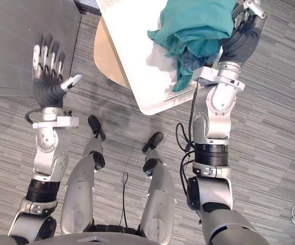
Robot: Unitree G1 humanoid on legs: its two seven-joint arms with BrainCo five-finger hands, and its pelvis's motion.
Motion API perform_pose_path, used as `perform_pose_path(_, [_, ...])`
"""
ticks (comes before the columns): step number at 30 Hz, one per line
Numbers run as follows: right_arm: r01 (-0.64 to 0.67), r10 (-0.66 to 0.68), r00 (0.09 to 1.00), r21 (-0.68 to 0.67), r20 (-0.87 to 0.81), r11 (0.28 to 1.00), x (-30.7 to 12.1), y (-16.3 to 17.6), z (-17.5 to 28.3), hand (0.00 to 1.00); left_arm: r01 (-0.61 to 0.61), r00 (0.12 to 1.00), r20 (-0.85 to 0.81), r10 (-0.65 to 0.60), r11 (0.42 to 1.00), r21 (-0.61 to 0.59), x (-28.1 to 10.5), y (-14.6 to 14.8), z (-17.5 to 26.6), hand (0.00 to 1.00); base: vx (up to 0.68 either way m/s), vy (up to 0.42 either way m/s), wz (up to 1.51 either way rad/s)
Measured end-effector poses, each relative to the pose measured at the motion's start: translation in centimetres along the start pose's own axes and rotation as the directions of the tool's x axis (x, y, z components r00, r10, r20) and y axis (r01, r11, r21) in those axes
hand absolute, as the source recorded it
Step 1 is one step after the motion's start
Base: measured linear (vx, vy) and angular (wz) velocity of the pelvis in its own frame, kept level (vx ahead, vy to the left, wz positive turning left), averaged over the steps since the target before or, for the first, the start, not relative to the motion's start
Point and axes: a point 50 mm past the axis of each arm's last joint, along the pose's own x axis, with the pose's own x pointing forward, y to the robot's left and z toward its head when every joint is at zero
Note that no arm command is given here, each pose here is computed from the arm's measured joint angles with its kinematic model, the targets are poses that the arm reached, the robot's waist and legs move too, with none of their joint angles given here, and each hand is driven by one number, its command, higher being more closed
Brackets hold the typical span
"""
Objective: Pick up the laundry basket with both hands and put the clothes into the washing machine.
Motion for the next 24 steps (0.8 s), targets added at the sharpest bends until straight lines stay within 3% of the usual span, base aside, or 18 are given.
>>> perform_pose_path(9, [-0.163, 0.137, 0.966, 0.105, 0.217, 0.981, -0.5, 2.5, 5.1, 1.00, 0.212, 0.971, 0.120, -0.204, 0.976, -0.053, 2.3, -5.5, 2.2, 0.00, -0.02, -0.051, -0.08])
perform_pose_path(15, [-0.293, 0.230, 0.933, 0.211, 0.278, 0.933, -1.1, 3.8, 6.9, 1.00, 0.344, 0.936, 0.079, -0.342, 0.939, -0.014, 3.6, -7.9, 1.5, 0.00, -0.02, -0.047, -0.09])
perform_pose_path(21, [-0.408, 0.312, 0.896, 0.307, 0.317, 0.860, -1.8, 4.9, 8.1, 1.00, 0.492, 0.871, -0.004, -0.492, 0.871, 0.015, 4.7, -10.0, 0.2, 0.00, -0.03, -0.063, -0.08])
perform_pose_path(24, [-0.461, 0.360, 0.878, 0.353, 0.316, 0.814, -2.2, 5.7, 7.9, 1.00, 0.586, 0.810, -0.067, -0.583, 0.809, 0.043, 5.1, -11.1, -0.8, 0.00, -0.03, -0.087, -0.10])
